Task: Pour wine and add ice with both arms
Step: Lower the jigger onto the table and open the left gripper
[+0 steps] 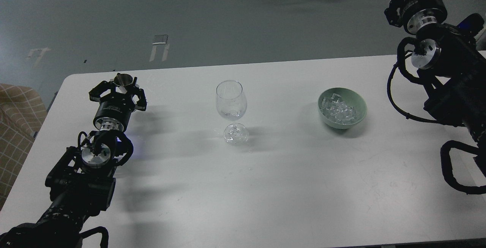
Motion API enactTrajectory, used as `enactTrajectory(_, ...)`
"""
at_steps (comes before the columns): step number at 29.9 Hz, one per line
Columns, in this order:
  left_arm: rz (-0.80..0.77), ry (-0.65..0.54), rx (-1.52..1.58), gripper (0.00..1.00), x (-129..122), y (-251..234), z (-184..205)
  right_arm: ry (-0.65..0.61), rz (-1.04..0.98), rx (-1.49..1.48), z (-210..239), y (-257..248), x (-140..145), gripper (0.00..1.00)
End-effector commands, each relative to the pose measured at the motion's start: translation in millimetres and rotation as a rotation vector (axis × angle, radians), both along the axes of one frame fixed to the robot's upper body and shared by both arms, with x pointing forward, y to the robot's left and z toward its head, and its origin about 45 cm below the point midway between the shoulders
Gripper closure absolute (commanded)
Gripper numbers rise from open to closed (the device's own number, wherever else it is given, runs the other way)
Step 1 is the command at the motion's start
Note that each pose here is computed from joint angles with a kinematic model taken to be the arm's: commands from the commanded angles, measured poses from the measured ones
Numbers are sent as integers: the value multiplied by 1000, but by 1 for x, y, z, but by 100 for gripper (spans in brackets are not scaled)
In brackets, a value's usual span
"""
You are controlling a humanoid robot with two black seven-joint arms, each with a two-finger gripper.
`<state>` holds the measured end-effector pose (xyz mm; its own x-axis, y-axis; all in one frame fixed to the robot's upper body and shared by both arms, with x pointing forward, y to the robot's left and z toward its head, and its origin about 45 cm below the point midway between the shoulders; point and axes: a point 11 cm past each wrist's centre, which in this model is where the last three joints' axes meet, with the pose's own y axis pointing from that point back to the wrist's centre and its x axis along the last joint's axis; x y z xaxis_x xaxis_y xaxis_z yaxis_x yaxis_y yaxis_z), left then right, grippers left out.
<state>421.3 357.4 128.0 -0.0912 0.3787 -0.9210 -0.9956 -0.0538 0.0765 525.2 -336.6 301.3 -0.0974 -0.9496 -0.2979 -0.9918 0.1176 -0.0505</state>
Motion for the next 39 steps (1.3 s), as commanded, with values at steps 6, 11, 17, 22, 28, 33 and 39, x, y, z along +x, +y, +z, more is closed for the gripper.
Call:
enactTrajectory(6,-3,2,1,49,0,0,0,0,-3,-2,1,-2,0,0)
enactTrajectory(11,-7,3,-3,49,0,-3,-1,-1,-5,-4,1,-3,0,0)
enactTrajectory(17,-7,6,-4,49,0,-3,-2,-1,-7,-5,1,-4,0,0)
enactTrajectory(22,-4,8,-7,47,-1,-4,-3,0,-6,-4,1,-4,0,0)
enactTrajectory(28,-11,11,-22,47,1,-13,-5,-2,-9,-5,2,-4,0,0)
enactTrajectory(33,-12,10,-23,46,2,-14,-5,-5,-8,-4,3,-3,0,0)
enactTrajectory(39,-10,9,-21,46,2,-12,-5,-2,-9,-4,1,-4,0,0)
